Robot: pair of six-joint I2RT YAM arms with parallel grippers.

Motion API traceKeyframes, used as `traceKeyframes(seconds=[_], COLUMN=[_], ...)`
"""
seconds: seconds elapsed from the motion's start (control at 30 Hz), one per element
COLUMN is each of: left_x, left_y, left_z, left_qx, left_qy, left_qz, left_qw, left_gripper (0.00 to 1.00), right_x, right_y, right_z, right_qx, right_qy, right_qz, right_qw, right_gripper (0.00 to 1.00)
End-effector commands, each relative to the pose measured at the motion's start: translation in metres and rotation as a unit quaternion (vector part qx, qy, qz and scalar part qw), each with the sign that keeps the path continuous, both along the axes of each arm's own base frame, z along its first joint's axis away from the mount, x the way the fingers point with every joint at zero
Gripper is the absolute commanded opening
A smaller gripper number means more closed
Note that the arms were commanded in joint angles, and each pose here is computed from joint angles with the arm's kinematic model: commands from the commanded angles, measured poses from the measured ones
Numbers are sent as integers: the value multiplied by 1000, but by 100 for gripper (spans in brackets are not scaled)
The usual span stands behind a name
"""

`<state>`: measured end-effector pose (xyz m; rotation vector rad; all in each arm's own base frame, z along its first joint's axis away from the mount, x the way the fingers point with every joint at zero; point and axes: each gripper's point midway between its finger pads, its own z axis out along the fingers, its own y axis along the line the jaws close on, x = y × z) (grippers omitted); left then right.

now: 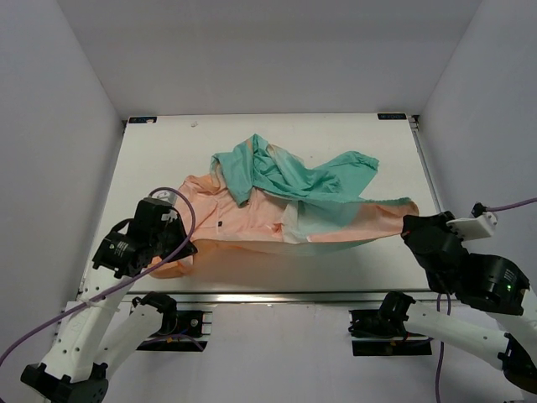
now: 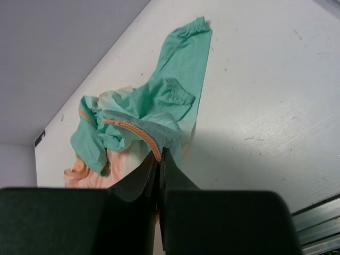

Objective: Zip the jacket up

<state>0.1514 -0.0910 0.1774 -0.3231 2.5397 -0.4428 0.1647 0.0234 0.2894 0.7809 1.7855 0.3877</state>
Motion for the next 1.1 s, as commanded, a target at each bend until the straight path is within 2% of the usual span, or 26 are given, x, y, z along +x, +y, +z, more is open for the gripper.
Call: traceKeyframes(seconds=[0.0,0.13,0.3,0.37,0.4,0.43,0.47,0.5,0.53,0.57,0.6,0.67,0.77,0.8,0.9,0.93,0.97,1.0,1.03,1.07], left_x=[2,9,5,6,6,6,9,9,9,10,11,13,17,20,34,37,45,47,53,55], left_y=[-7,-10,12,11,13,16,17,17,16,17,17,18,16,18,16,16,14,14,16,18], left_z=[-1,-15,-65,-71,-72,-79,-82,-89,-93,-97,-101,-114,-126,-128,-130,-128,-122,-119,-111,-107], left_qx=[-6,-13,57,65,74,84,88,95,96,101,106,120,132,138,141,142,141,144,149,154], left_qy=[-5,9,89,112,123,141,146,161,172,179,187,214,237,235,223,221,212,210,200,197], left_qz=[-33,-5,47,46,52,72,77,82,89,96,99,108,112,116,122,122,123,125,130,132], left_qw=[999,1000,993,990,988,984,982,979,976,974,972,963,956,955,957,957,959,959,960,959], left_gripper=[0,0,0,0,0,0,0,0,0,0,0,0,0,0,0,6,16,43,59,67], right_x=[10,23,38,48,56,66,85,94,104,127,133,161,186,198,218,229,236,242,253,256], right_y=[-14,-5,11,18,23,11,29,14,21,34,32,43,48,50,60,63,65,64,69,73], right_z=[22,11,12,11,2,-4,-15,-32,-47,-50,-69,-88,-118,-116,-147,-146,-166,-171,-180,-182], right_qx=[-30,-84,-127,-139,-183,-198,-181,-226,-221,-198,-225,-194,-209,-221,-232,-236,-243,-244,-242,-239], right_qy=[-38,-32,-11,-2,23,48,64,99,116,97,117,124,161,156,200,199,223,228,246,256], right_qz=[-47,-64,-89,-99,-93,-118,-100,-101,-75,-60,-32,12,40,48,68,71,74,73,86,94], right_qw=[998,994,988,985,978,972,976,964,965,974,967,973,964,962,949,948,941,940,935,932], right_gripper=[0,0,0,0,0,0,0,0,0,0,0,0,0,0,0,0,0,1,16,23])
